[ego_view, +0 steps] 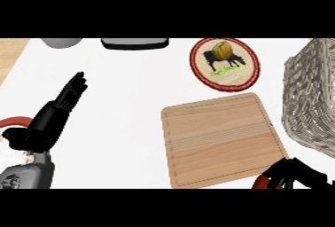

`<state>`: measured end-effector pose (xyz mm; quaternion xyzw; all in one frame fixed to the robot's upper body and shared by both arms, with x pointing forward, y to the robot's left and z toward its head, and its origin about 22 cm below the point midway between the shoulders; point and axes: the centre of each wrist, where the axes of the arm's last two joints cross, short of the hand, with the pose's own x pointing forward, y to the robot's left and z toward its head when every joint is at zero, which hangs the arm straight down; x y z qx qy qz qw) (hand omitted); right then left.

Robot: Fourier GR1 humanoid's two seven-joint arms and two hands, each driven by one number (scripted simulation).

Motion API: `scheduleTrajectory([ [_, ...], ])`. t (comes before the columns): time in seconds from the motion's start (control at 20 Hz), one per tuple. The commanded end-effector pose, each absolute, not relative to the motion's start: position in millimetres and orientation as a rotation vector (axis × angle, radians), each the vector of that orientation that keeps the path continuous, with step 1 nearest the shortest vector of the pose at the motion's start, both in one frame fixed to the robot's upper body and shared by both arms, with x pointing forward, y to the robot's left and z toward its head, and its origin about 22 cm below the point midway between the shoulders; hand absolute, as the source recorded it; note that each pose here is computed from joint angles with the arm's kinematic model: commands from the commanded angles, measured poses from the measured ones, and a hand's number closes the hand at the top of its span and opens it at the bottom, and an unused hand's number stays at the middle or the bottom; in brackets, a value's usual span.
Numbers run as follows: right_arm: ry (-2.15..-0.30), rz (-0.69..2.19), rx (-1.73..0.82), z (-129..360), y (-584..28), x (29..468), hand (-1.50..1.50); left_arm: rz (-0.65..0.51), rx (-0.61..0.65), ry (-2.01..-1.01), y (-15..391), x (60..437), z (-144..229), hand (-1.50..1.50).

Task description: Pick the bell pepper from the cutting board and place it in the basket

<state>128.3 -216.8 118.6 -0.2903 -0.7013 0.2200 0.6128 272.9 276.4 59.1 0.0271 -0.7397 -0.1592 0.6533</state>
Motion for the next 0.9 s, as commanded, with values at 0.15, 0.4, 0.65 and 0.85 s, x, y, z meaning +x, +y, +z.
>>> scheduleTrajectory([
  [0.15, -1.674, 0.384, -0.841, 185.3, -232.5, 95.6, 1.5, -0.373, 0.064, -1.695, 274.1, 275.3, 60.5, 0.0],
  [0.4, -1.65, 0.329, -0.921, 207.7, -241.9, 127.5, 1.5, -0.371, 0.073, -1.7, 272.5, 277.1, 64.3, 0.0],
  [0.65, -1.618, 0.202, -0.989, 235.1, -263.0, 181.6, 1.5, -0.4, 0.069, -1.702, 268.9, 285.1, 70.6, 0.0],
  [0.85, -1.624, 0.095, -1.023, 261.7, -279.1, 209.5, 1.5, -0.371, 0.036, -1.696, 257.4, 283.2, 70.3, 0.0],
])
